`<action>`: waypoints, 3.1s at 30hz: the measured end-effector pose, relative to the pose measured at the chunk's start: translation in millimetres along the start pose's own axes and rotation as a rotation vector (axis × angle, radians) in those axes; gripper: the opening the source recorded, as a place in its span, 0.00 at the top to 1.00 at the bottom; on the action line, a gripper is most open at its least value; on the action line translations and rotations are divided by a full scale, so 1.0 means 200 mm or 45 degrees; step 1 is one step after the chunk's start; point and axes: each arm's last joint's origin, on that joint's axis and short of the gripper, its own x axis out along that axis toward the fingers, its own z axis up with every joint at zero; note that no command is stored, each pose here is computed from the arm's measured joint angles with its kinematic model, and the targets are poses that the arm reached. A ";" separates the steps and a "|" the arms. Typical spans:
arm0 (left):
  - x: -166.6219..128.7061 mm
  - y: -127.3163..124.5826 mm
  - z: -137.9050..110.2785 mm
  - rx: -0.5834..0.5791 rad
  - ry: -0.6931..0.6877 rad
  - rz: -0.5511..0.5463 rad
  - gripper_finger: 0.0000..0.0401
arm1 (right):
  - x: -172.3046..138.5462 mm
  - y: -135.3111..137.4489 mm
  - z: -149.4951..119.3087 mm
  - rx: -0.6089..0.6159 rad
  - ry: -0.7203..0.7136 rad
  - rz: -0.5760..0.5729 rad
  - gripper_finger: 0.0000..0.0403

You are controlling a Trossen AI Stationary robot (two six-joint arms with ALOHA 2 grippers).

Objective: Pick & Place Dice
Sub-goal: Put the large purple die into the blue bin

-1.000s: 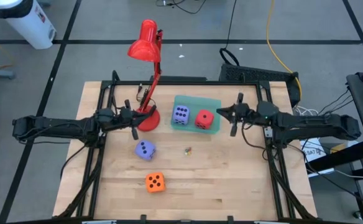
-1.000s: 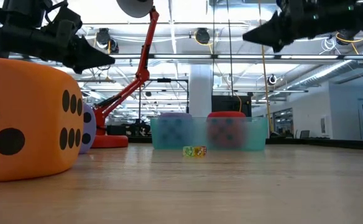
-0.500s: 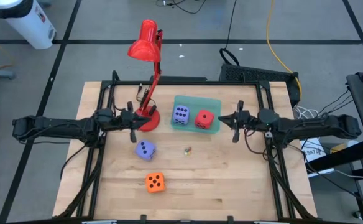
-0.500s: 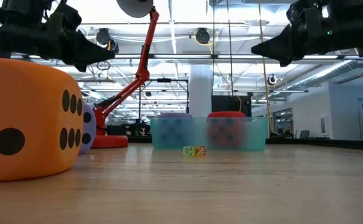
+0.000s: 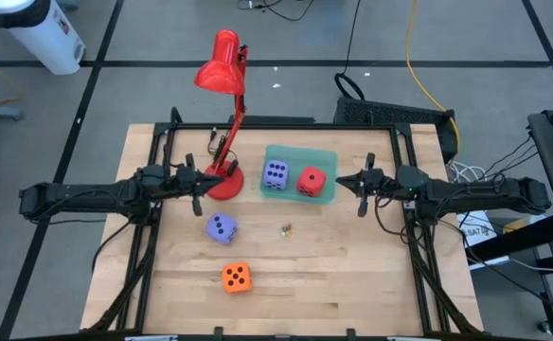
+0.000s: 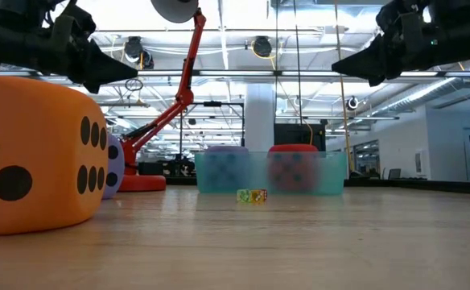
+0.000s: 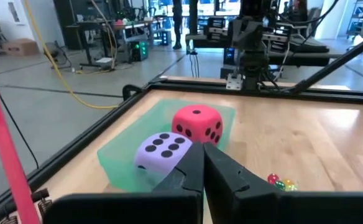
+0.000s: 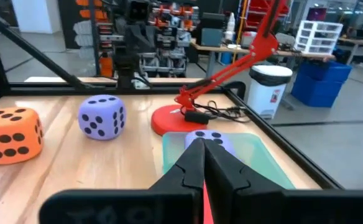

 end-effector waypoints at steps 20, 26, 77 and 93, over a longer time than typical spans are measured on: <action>-0.01 0.00 0.00 -0.014 0.012 0.001 0.98 | 0.00 0.00 0.00 -0.001 0.010 0.002 1.00; -0.01 0.00 0.00 -0.015 0.012 0.001 0.99 | 0.00 0.00 0.00 0.003 0.009 0.003 1.00; -0.01 0.00 0.00 -0.025 0.001 0.001 0.93 | 0.06 0.19 0.09 -0.006 -0.282 0.057 0.91; -0.01 0.00 -0.03 -0.185 0.067 0.004 0.92 | 0.32 0.42 0.22 -0.120 -0.200 0.204 0.91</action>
